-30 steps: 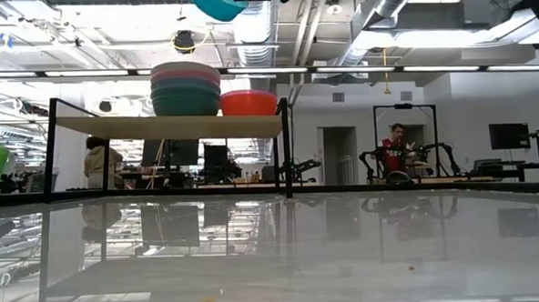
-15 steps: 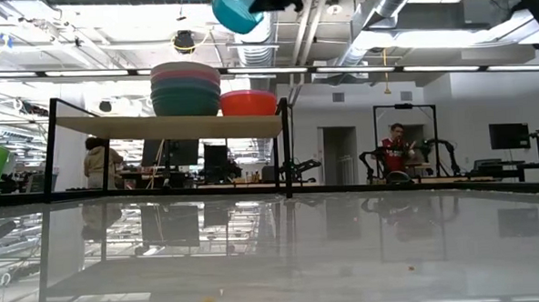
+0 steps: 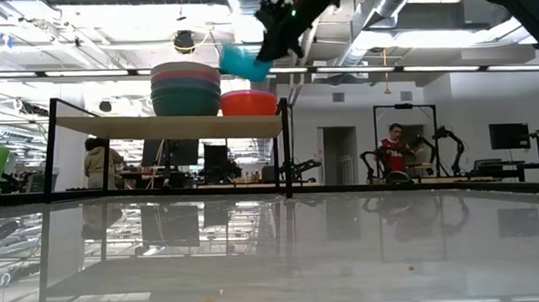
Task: Place and stack bowls onto a shelf
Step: Stack the small blue bowl on top of the small pink bowl on the shelf
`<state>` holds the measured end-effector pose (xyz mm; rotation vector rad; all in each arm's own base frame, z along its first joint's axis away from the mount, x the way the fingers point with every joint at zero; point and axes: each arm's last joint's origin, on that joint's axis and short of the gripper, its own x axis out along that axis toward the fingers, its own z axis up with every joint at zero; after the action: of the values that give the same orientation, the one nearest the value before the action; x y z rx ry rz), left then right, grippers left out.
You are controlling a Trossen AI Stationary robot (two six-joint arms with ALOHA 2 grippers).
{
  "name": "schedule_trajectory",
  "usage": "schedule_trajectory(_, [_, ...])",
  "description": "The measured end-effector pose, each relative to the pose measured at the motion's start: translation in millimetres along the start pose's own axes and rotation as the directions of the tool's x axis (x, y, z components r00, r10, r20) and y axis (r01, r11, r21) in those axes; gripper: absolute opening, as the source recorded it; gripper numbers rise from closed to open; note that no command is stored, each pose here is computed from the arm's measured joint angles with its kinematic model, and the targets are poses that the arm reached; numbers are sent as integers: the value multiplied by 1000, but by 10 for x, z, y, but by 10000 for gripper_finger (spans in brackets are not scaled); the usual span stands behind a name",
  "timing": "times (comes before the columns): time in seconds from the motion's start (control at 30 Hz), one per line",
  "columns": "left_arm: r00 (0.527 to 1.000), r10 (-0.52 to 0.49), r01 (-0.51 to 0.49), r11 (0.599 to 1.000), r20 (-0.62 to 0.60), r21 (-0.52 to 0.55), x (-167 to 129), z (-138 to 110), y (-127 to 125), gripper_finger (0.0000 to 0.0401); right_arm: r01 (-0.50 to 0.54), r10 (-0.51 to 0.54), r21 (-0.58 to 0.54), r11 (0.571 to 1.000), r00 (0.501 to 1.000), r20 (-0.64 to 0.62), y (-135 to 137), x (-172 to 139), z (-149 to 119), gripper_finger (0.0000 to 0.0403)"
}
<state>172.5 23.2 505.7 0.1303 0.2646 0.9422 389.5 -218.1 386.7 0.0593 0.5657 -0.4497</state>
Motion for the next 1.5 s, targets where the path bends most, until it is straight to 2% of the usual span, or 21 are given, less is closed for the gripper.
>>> schedule_trajectory(0.2, [998,-59,58,997,-17,-51,-46,-33,44,187,-30,33,38,999,995,-91,11,199,-145,23])
schedule_trajectory(0.5, [984,-147,142,988,-103,-55,-34,-133,-3,187,-33,42,59,998,988,-148,-18,205,-208,23])
schedule_trajectory(1.5, [980,-150,139,986,-132,-90,-37,-169,-1,187,-68,74,48,997,985,-157,-142,254,-282,30])
